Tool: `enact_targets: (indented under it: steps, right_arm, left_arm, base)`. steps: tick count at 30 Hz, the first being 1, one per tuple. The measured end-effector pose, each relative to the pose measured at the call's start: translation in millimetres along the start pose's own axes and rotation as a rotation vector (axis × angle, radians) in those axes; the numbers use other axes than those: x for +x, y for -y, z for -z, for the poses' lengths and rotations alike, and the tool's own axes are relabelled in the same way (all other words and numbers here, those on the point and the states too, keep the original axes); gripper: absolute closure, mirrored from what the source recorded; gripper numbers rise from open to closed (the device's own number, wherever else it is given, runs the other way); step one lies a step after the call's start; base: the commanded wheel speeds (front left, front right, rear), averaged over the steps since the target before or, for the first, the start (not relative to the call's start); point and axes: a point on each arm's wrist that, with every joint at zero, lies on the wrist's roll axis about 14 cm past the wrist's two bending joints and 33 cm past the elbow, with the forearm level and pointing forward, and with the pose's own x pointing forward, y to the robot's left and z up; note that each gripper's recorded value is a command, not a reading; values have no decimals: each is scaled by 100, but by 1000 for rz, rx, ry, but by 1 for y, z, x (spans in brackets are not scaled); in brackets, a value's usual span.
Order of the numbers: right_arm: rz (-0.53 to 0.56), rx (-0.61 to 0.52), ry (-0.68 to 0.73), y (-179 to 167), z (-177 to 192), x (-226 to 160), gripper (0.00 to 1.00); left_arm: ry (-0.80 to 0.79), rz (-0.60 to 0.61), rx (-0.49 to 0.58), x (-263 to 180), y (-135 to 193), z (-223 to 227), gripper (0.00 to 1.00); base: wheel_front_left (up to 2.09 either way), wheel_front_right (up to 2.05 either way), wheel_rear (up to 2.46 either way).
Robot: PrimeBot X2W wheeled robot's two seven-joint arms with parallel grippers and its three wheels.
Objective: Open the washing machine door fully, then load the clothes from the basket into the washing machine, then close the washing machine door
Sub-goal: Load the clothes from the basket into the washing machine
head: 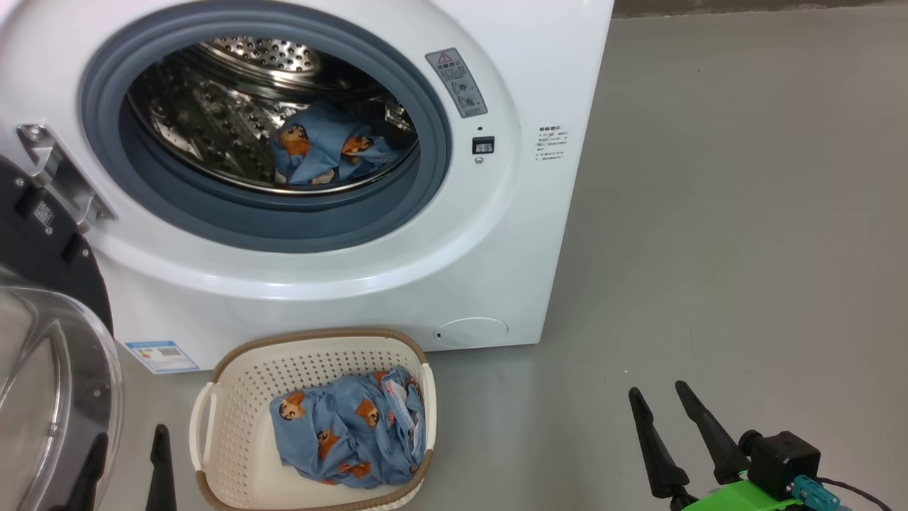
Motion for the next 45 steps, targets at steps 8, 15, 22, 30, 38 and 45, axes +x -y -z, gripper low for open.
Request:
enact_targets:
  steps: [8, 15, 22, 30, 38, 45]
  right_arm:
    - [-2, 1, -5, 0, 2, 1, 0]
    - [-9, 1, -5, -3, 2, 2, 0]
    - [-11, 2, -10, -3, 3, 2, 0]
    - [-2, 6, -18, 0, 6, 3, 0]
    - [5, 10, -23, 2, 8, 3, 0]
    - [13, 13, -29, 4, 10, 3, 0]
  left_arm:
    - [-7, 3, -2, -1, -1, 2, 0]
    - [-14, 4, 10, -3, -1, 4, 0]
    - [-18, 4, 9, -2, -1, 5, 0]
    - [-29, 5, 9, 0, -1, 9, 0]
    - [-34, 10, 8, 2, 0, 11, 0]
    - [-31, 21, 5, 8, 3, 10, 0]
  base:
    - [0, 0, 0]
    - [0, 0, 0]
    - [0, 0, 0]
    - [0, 0, 0]
    - [0, 0, 0]
    - [0, 0, 0]
